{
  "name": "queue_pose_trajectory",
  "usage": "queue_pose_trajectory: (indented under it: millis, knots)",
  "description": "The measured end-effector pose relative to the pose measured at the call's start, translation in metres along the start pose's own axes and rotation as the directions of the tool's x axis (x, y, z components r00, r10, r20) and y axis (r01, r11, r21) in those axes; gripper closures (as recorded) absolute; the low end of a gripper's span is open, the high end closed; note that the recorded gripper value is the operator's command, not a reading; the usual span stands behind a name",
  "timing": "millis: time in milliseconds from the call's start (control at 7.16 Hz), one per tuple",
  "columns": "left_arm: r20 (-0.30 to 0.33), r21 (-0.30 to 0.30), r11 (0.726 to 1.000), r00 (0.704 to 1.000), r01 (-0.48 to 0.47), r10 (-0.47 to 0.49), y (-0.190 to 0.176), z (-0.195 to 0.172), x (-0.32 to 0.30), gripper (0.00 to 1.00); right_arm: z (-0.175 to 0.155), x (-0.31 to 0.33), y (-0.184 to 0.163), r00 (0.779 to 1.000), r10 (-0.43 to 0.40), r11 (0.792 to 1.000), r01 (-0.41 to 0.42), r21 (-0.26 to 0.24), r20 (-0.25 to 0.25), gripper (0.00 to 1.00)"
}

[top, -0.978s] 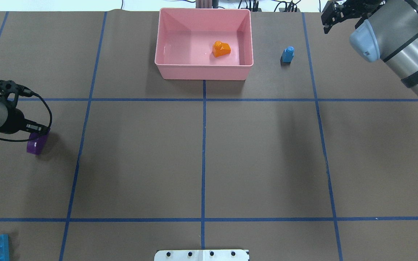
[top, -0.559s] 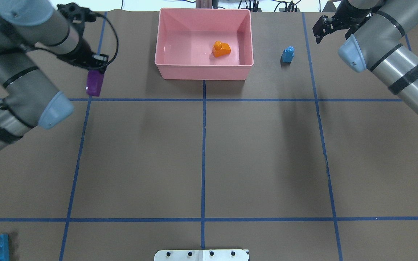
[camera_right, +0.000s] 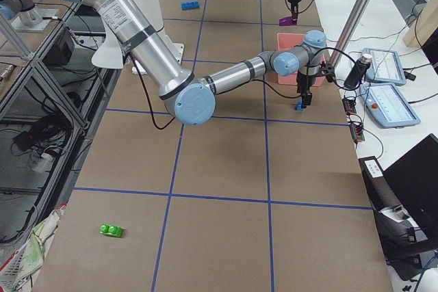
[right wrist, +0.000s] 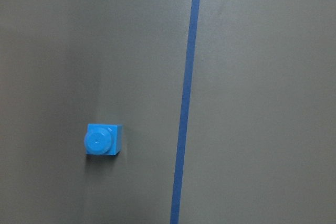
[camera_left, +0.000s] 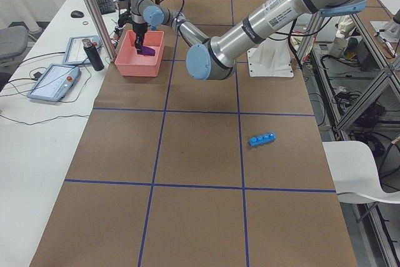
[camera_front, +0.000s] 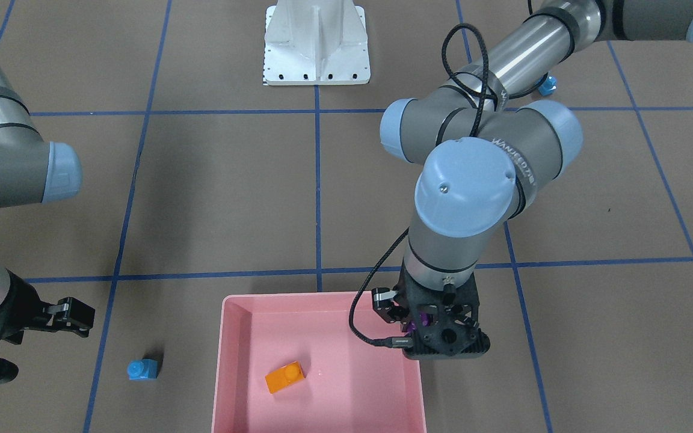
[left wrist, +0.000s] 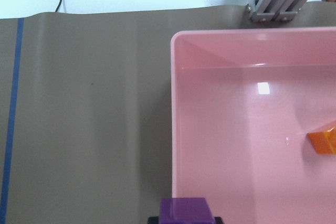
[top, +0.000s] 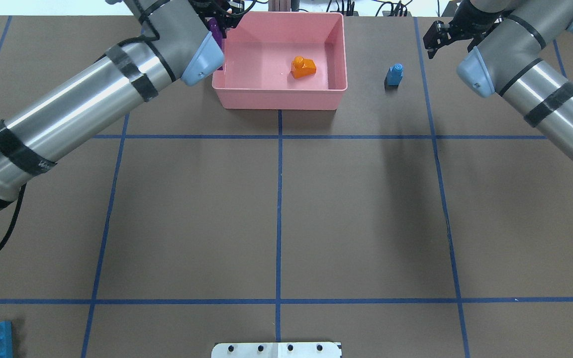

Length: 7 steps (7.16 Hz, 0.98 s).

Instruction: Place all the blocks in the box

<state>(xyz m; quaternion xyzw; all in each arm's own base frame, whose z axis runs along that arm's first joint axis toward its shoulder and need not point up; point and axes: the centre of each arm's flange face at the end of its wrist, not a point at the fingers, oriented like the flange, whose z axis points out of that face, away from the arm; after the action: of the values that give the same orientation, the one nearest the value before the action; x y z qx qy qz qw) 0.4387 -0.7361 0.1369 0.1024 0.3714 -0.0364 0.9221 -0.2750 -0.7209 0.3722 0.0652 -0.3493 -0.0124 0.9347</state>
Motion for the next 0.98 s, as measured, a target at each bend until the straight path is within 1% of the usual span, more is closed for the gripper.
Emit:
queue_pose_trajectory:
  millis: [140,279,419,838,978]
  knots:
    - [-0.01,0.011,0.999,0.999,0.031,-0.03,-0.016,0.009,0.012,0.93,0.001,-0.005,-0.006,1.0,0.002,1.0,-0.002,-0.003,-0.002,0.0]
    - [-0.028,0.026,0.997,0.997,0.073,-0.073,-0.03,0.016,0.025,0.02,0.003,-0.008,-0.009,1.0,0.002,1.0,-0.002,-0.004,-0.004,0.0]
    - [-0.043,0.035,0.995,0.994,0.097,-0.096,-0.035,0.021,0.035,0.0,0.006,-0.008,-0.012,1.0,0.0,1.0,0.0,-0.001,-0.005,0.0]
    - [-0.057,0.038,0.996,0.995,0.085,-0.083,-0.024,0.032,0.057,0.0,0.031,-0.014,-0.022,1.0,-0.012,1.0,0.012,0.014,-0.012,0.0]
    - [-0.06,0.036,0.996,0.995,0.08,-0.077,-0.02,0.033,0.062,0.0,0.042,-0.029,-0.027,1.0,0.003,1.0,-0.003,0.022,-0.012,0.01]
